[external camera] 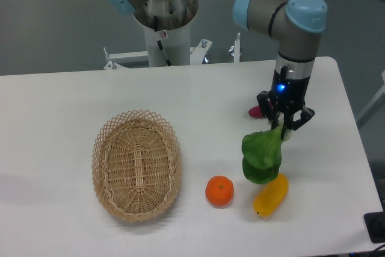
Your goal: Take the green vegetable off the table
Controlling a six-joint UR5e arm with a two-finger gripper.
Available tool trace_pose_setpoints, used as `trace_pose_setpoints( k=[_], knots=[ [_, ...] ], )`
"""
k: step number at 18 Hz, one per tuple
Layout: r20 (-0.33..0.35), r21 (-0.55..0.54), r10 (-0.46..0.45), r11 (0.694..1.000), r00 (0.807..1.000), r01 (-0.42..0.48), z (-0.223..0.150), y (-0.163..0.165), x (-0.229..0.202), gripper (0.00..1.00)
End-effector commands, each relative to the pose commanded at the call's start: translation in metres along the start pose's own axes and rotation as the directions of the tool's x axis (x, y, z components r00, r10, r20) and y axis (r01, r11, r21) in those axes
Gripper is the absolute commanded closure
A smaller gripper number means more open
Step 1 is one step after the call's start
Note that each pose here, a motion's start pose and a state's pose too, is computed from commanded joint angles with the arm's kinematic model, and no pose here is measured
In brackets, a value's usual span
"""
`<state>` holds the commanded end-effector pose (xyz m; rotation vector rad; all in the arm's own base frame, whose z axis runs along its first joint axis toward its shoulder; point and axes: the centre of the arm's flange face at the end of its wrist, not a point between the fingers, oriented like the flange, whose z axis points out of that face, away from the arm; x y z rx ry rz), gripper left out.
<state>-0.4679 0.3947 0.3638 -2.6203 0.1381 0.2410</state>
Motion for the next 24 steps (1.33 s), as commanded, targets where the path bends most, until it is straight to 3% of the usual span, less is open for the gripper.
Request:
trace_pose_setpoints(
  k=[6, 13, 24],
  knots=[
    [0.006, 0.035, -0.071, 0.997, 0.997, 0.07, -0.001, -0.048, 0.011, 0.81],
    [-0.01, 0.036, -0.029, 0.999, 1.0, 0.029, 0.009, -0.06, 0.022, 0.79],
    [-0.012, 0.036, -0.034, 0.999, 0.999, 0.035, 0.01, -0.06, 0.022, 0.78]
  ],
)
